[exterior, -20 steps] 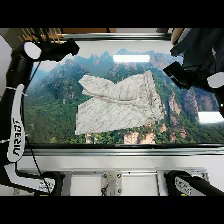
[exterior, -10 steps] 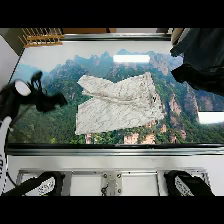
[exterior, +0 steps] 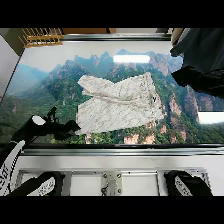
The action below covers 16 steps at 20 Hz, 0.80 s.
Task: Fold the clothes and pants, and hang the long-sleeved shirts on hangers.
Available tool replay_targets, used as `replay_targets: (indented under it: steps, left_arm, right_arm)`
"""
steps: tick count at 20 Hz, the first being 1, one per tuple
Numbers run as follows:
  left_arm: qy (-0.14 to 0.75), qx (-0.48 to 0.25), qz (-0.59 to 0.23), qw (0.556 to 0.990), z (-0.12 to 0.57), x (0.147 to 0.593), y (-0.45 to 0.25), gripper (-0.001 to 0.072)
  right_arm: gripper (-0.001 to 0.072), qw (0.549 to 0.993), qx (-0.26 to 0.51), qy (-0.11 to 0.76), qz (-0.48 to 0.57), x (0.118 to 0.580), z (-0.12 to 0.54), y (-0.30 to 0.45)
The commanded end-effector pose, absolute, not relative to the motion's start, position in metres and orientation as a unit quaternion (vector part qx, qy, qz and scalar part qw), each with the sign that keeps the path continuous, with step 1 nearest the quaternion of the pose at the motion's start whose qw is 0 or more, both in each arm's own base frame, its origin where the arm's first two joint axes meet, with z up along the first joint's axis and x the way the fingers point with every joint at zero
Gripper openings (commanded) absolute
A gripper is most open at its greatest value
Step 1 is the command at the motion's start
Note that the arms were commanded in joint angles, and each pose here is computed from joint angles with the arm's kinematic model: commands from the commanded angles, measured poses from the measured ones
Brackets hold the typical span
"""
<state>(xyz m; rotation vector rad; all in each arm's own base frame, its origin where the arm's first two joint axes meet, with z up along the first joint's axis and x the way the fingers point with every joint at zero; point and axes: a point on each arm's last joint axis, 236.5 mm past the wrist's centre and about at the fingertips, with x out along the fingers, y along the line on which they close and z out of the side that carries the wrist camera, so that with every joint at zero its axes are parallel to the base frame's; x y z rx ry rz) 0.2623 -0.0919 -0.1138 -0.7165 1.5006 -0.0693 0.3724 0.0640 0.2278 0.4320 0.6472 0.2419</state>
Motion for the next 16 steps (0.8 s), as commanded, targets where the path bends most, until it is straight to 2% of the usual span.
replay_targets:
  steps: [1, 3, 4, 5, 6, 7, 10, 13, 16]
  left_arm:
    - [0.673, -0.316, -0.054, 0.667, -0.121, 0.273, -0.112, 0.0674]
    - [0.677, -0.3, -0.07, 0.668, -0.12, 0.279, -0.125, 0.065]
    - [0.676, -0.295, -0.076, 0.672, -0.118, 0.283, -0.128, 0.0384]
    - [0.669, -0.294, -0.078, 0.678, -0.114, 0.289, -0.129, 0.0187]
    - [0.662, -0.293, -0.08, 0.685, -0.109, 0.295, -0.128, 0.0071]
    - [0.654, -0.291, -0.081, 0.693, -0.103, 0.3, -0.124, 0.001]
    - [0.624, -0.296, -0.087, 0.718, -0.077, 0.311, -0.114, 0.0009]
    - [0.606, -0.286, -0.103, 0.735, -0.059, 0.312, -0.111, 0.001]
    - [0.595, -0.282, -0.111, 0.744, -0.049, 0.313, -0.112, 0.001]
  right_arm:
    - [0.0644, 0.916, 0.214, 0.316, 0.122, 0.371, 0.228, 0.067]
    - [0.0643, 0.916, 0.214, 0.317, 0.122, 0.37, 0.228, 0.067]
    - [0.0643, 0.915, 0.214, 0.318, 0.123, 0.37, 0.228, 0.067]
    - [0.0644, 0.915, 0.212, 0.321, 0.121, 0.369, 0.226, 0.066]
    - [0.0644, 0.916, 0.201, 0.327, 0.113, 0.368, 0.222, 0.061]
    - [0.0644, 0.917, 0.184, 0.341, 0.1, 0.366, 0.214, 0.054]
    - [0.0644, 0.89, 0.169, 0.423, 0.016, 0.347, 0.154, 0.015]
    - [0.0644, 0.814, 0.26, 0.512, -0.087, 0.315, 0.057, -0.024]
    - [0.0645, 0.74, 0.369, 0.544, -0.142, 0.294, -0.031, -0.031]
